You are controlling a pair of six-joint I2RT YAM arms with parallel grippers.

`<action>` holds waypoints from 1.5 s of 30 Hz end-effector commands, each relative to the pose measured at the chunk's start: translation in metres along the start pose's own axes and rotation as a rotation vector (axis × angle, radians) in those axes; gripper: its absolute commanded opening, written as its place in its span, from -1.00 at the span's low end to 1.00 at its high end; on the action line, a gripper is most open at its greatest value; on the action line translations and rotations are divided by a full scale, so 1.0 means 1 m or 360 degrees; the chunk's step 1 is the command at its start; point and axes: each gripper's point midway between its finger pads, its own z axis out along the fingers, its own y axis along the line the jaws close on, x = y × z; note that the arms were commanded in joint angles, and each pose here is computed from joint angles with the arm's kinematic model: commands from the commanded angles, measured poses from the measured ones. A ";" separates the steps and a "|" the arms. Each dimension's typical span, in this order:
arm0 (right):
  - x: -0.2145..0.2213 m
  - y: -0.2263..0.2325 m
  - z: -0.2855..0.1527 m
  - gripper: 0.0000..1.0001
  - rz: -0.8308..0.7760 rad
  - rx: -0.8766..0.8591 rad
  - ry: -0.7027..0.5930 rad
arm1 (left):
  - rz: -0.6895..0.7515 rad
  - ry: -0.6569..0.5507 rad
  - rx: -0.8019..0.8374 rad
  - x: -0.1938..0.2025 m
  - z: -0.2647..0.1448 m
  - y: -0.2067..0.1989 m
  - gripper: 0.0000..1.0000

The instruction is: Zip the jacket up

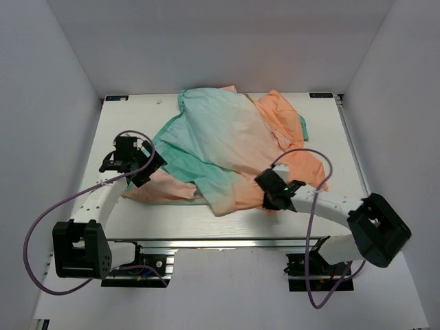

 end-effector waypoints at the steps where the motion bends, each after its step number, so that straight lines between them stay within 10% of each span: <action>1: 0.020 -0.090 -0.008 -1.00 0.0225 0.0435 0.0080 | 0.0016 0.0028 -0.0127 0.014 -0.010 0.023 0.96; 5: -0.002 -0.138 -0.035 -0.93 0.0501 0.0497 -0.0095 | 0.0024 0.0113 -0.0190 0.031 -0.014 0.035 0.96; 12: -0.076 -0.082 -0.091 0.77 0.0149 -0.0181 -0.0469 | -0.0028 0.0255 -0.0394 0.064 -0.020 0.071 0.96; 28: 0.015 0.026 -0.064 0.79 -0.0451 -0.0257 -0.0112 | -0.0199 0.0534 -0.0445 0.155 -0.038 0.115 0.96; 34: 0.024 -0.003 -0.044 0.58 -0.0263 0.0133 -0.0079 | -0.0272 0.0520 -0.0448 0.166 -0.019 0.124 0.74; 36: 0.023 -0.023 -0.047 0.26 -0.0229 0.0278 -0.0101 | -0.0270 0.0523 -0.0442 0.168 -0.014 0.125 0.67; 37: 0.025 -0.030 -0.049 -0.49 -0.0200 0.0318 -0.0104 | -0.0270 0.0521 -0.0447 0.167 -0.010 0.124 0.56; 38: 0.023 -0.034 -0.050 -0.79 -0.0185 0.0333 -0.0124 | -0.0265 0.0520 -0.0439 0.166 -0.008 0.122 0.51; 40: 0.015 -0.035 -0.059 -1.00 -0.0134 0.0306 -0.0183 | -0.0256 0.0494 -0.0426 0.160 -0.002 0.118 0.22; 44: -0.002 -0.032 -0.082 -1.00 -0.0062 0.0197 -0.0283 | -0.0241 0.0470 -0.0431 0.151 0.003 0.111 -1.00; 45: -0.008 -0.031 -0.091 -1.00 -0.0029 0.0148 -0.0315 | -0.0242 0.0462 -0.0413 0.148 0.003 0.107 -1.00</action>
